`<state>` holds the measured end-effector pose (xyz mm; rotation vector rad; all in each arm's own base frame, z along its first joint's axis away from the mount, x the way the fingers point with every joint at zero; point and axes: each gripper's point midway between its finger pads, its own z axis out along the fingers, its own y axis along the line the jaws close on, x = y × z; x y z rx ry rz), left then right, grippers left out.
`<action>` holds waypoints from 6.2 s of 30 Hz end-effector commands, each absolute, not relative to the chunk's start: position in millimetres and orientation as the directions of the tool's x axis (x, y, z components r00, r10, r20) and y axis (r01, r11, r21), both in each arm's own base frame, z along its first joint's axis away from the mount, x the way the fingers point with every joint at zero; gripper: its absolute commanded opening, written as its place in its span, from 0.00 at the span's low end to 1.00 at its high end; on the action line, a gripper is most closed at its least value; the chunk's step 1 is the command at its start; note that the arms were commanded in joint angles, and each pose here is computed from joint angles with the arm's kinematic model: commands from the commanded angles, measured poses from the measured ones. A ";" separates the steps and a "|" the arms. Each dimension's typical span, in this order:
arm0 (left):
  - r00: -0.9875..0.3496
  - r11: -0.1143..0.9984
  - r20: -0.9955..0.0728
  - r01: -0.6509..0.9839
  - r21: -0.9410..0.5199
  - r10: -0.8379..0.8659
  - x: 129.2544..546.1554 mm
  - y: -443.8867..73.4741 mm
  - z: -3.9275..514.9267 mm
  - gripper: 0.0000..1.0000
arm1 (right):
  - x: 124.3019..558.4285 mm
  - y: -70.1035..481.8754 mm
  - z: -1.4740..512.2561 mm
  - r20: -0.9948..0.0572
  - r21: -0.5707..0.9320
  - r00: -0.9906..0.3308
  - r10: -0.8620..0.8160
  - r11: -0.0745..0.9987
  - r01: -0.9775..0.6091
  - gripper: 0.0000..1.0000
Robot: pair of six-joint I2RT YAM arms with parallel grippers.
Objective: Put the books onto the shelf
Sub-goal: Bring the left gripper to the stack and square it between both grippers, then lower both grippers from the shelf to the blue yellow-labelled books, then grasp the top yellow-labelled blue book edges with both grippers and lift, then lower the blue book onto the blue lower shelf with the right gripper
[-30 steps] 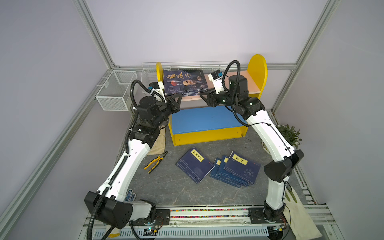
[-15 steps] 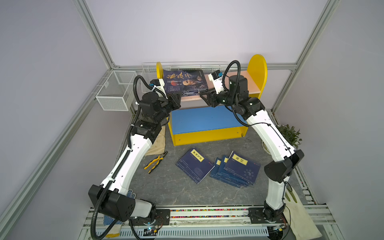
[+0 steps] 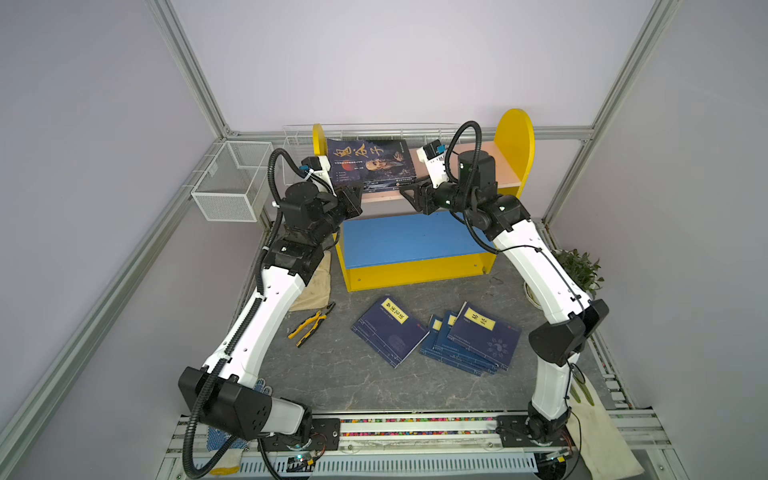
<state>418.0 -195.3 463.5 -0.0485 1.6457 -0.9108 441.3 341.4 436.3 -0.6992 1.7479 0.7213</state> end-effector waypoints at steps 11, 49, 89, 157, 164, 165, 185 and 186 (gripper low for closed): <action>-0.297 0.731 -0.846 0.426 -0.532 -0.443 425.5 -193.2 461.8 0.00 | 427.7 350.9 404.3 -0.921 0.192 -0.354 -0.164 0.600 -0.777 0.54; -0.838 0.915 -0.539 0.276 -0.293 0.080 301.2 -190.5 102.9 0.72 | 200.3 275.7 40.9 -0.146 0.426 -0.727 -0.671 0.620 -0.659 0.91; -0.889 0.945 -0.457 0.175 -0.276 0.031 311.0 -192.4 66.8 0.65 | 200.1 276.6 56.1 -0.129 0.462 -0.792 -0.597 0.670 -0.581 0.63; -0.944 0.910 -0.279 0.263 -0.319 0.175 279.9 -218.0 29.2 0.33 | 319.9 307.8 154.5 -0.370 0.783 -0.914 -0.166 0.474 -0.403 0.27; -0.932 0.896 -0.321 0.282 -0.343 0.171 280.4 -221.0 39.2 0.34 | 319.1 303.9 134.4 -0.336 0.756 -0.925 -0.180 0.534 -0.379 0.16; -0.928 0.894 -0.334 0.285 -0.346 0.167 281.0 -221.2 42.3 0.34 | 317.7 303.0 132.5 -0.335 0.752 -0.924 -0.185 0.539 -0.380 0.14; -0.532 0.786 -0.580 -0.453 -0.420 -0.616 303.8 -44.2 121.2 0.65 | 317.3 278.2 270.8 -0.572 0.771 -0.820 -0.028 0.323 -0.549 0.07; -0.519 0.763 -0.562 -0.483 -0.429 -0.644 299.9 -38.0 115.6 0.65 | 323.4 280.7 278.8 -0.585 0.767 -0.811 -0.016 0.313 -0.560 0.07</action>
